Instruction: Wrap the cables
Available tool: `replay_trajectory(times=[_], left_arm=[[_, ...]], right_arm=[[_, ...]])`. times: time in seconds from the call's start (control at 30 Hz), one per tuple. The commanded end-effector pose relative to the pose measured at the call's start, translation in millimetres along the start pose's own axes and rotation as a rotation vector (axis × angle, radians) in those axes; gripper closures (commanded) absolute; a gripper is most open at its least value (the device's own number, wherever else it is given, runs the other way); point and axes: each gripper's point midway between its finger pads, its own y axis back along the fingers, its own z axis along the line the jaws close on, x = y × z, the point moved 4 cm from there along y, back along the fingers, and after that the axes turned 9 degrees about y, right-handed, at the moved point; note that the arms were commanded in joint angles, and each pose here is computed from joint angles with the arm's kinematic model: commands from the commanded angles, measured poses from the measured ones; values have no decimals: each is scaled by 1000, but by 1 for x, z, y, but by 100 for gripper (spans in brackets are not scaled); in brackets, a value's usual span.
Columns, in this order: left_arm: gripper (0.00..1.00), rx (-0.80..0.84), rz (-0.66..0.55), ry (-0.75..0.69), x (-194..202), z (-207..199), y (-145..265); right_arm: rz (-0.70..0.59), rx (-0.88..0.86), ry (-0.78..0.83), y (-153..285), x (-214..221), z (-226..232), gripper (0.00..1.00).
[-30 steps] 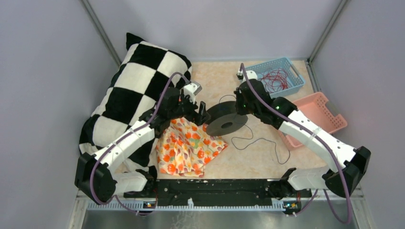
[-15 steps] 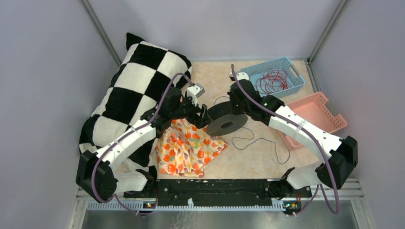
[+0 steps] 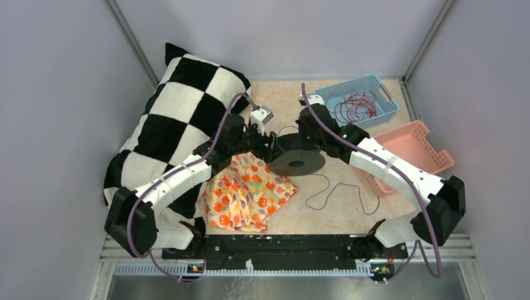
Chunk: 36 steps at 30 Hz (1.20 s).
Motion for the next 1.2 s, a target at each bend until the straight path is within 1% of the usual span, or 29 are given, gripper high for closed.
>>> replay_trajectory(times=[0.0, 0.07, 0.17, 0.27, 0.43, 0.5, 0.57, 0.73, 0.93, 1.03, 1.17], left_arm=[[21, -21, -160, -65, -30, 2, -5], [20, -4, -159, -88, -34, -2, -3], [16, 16, -113, -114, -34, -6, 0], [15, -8, -78, -127, -33, -4, 3], [15, -55, -100, -165, -41, 0, 8], [15, -66, -104, -221, -45, 4, 7], [15, -62, -106, -244, -51, 7, 5], [16, 45, -85, -197, -65, 14, 2], [15, 116, -79, -227, -66, 8, -2], [15, 164, -68, -238, -64, 3, -3], [15, 221, -53, -239, -60, 0, -9]], right_arm=[[-36, -36, -12, 3, -8, 8, 100], [-37, -45, -14, 5, -8, 9, 100], [-39, -46, -13, 7, -7, 8, 100], [-36, -36, -11, 6, -6, 6, 100], [-33, -23, -16, 7, -3, 4, 100], [-39, -6, -24, 10, -4, 1, 100], [-41, 21, -28, 12, -2, -4, 100], [-61, 72, -89, 16, -2, -16, 100], [-121, 111, -192, 25, -9, -26, 100], [-141, 120, -213, 28, -13, -29, 100], [-136, 124, -208, 27, -14, -31, 100]])
